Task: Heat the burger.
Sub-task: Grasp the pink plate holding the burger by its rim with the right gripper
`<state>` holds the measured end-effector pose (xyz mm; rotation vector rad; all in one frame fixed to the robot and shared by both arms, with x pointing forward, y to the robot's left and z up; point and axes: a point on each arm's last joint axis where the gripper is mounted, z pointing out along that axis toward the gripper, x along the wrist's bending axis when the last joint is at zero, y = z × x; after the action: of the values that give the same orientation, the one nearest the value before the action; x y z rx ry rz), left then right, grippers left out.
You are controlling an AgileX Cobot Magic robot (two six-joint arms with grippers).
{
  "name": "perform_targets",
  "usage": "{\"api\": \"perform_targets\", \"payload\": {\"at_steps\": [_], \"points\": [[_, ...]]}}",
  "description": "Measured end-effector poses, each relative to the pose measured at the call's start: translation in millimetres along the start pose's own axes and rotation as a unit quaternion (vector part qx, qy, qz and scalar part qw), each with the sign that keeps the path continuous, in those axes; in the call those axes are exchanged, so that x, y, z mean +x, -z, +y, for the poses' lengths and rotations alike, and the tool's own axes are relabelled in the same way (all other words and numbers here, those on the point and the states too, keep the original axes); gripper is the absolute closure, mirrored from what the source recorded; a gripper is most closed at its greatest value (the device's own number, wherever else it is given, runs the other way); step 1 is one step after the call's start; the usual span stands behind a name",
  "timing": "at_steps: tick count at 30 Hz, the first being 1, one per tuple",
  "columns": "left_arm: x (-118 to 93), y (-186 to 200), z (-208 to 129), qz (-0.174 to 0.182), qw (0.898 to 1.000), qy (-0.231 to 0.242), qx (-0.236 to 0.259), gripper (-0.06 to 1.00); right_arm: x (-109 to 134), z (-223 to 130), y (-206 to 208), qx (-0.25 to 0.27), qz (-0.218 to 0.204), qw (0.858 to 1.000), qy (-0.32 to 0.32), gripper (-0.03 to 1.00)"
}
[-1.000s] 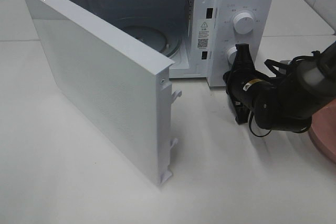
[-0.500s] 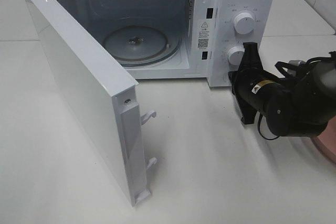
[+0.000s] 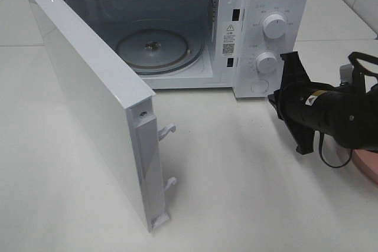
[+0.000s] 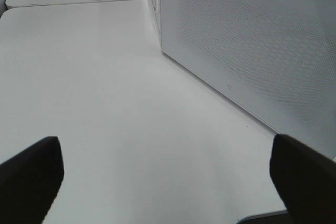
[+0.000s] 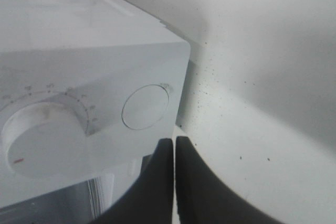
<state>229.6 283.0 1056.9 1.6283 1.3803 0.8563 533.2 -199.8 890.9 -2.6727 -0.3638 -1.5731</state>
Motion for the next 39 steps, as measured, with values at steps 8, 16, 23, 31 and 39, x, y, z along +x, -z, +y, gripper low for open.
{"api": "perform_targets", "payload": {"at_steps": [8, 16, 23, 31, 39], "points": [[0, 0, 0, 0.0, 1.0, 0.0, 0.0, -0.05, 22, 1, 24, 0.026, -0.013, 0.99, 0.138, 0.96], [0, 0, 0, 0.0, 1.0, 0.0, 0.0, -0.05, 31, 0, 42, 0.058, -0.032, 0.959, 0.276, 0.95], [0, 0, 0, 0.0, 1.0, 0.0, 0.0, -0.05, 47, -5, 58, 0.125, -0.05, 0.88, 0.455, 0.94], [0, 0, 0, 0.0, 1.0, 0.0, 0.0, -0.05, 58, -9, 61, 0.202, -0.084, 0.782, 0.584, 0.93], [0, 0, 0, 0.0, 1.0, 0.0, 0.0, -0.05, 65, 0, 68, 0.248, -0.162, 0.672, 0.679, 0.92]]}}
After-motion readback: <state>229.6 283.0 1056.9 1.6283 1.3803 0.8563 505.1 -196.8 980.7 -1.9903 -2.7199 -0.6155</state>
